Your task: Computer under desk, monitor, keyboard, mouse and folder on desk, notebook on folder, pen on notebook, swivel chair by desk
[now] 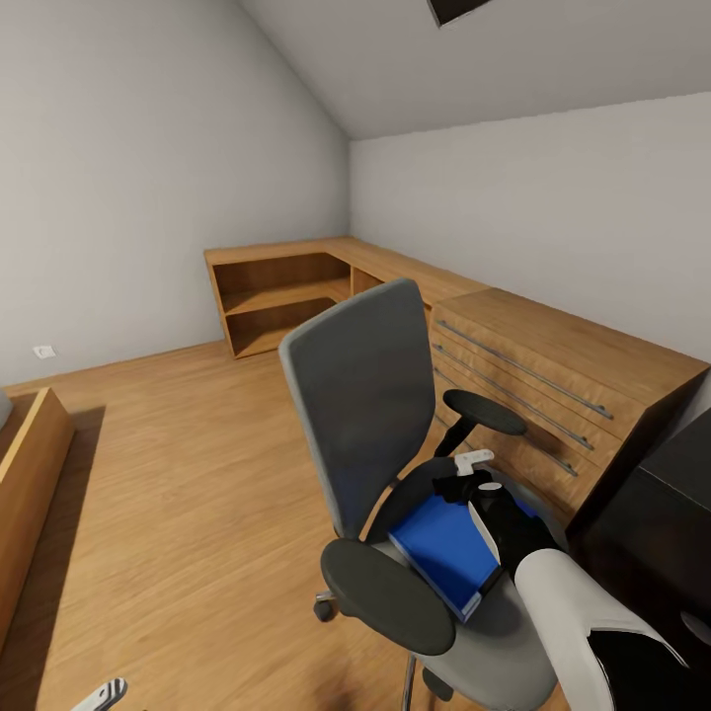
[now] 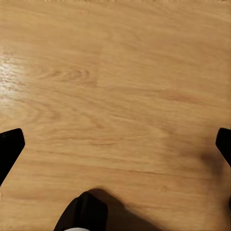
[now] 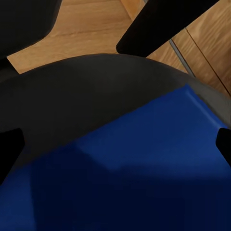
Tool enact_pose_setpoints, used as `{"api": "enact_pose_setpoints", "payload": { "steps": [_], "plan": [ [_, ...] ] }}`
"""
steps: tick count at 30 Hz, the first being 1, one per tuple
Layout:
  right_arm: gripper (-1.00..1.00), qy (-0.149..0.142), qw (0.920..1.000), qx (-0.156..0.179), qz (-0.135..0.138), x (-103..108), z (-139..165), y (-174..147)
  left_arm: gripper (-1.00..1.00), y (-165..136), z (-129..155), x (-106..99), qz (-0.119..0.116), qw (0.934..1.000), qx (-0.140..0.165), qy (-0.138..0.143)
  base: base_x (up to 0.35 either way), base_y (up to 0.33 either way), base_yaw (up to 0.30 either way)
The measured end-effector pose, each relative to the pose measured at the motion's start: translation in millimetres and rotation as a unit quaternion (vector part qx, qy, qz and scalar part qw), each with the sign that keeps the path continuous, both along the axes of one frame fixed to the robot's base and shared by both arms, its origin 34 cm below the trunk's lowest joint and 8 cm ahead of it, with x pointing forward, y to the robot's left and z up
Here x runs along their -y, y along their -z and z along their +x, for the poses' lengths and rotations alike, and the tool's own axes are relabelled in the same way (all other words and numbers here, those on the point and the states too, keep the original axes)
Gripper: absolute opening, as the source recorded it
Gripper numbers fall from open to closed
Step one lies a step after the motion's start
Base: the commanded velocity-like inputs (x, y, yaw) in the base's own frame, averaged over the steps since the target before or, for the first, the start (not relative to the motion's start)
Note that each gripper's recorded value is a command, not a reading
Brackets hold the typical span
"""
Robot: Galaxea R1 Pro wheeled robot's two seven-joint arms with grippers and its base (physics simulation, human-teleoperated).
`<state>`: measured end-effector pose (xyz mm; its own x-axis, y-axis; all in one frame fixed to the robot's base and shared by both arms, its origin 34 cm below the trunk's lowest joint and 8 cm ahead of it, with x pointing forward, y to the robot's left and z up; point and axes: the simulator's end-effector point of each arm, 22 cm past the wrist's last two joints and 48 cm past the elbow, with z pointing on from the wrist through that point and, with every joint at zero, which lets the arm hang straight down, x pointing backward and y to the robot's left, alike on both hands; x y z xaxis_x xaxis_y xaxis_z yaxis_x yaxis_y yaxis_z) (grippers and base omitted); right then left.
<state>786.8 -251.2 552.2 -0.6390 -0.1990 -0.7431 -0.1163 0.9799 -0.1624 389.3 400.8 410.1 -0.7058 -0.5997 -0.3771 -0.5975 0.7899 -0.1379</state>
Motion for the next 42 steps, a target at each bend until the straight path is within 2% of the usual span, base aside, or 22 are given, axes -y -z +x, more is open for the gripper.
{"api": "enact_pose_setpoints", "payload": {
  "steps": [9,26,31,36,42],
  "plan": [
    [1.00,0.000,1.0000,0.001,0.000,0,0,0,1.00,-1,-4,-9,0.003,0.9999,0.000,-0.013,-0.171,0.000,0.000],
    [1.00,0.001,1.0000,0.003,0.000,2,1,-2,1.00,-1,-4,-10,0.004,0.9999,0.001,-0.014,-0.015,0.000,0.000],
    [1.00,0.001,1.0000,0.010,0.000,1,4,-7,1.00,-1,-4,-11,0.004,0.9999,0.001,-0.015,0.000,0.000,0.000],
    [1.00,0.002,0.9994,0.033,0.001,2,16,-26,1.00,-1,-4,-11,0.004,0.9999,0.002,-0.015,0.016,0.000,0.000],
    [1.00,0.003,0.9991,0.041,0.001,1,19,-34,1.00,-2,-4,-10,0.004,0.9999,0.003,-0.014,0.228,0.000,0.000]
  ]
}}
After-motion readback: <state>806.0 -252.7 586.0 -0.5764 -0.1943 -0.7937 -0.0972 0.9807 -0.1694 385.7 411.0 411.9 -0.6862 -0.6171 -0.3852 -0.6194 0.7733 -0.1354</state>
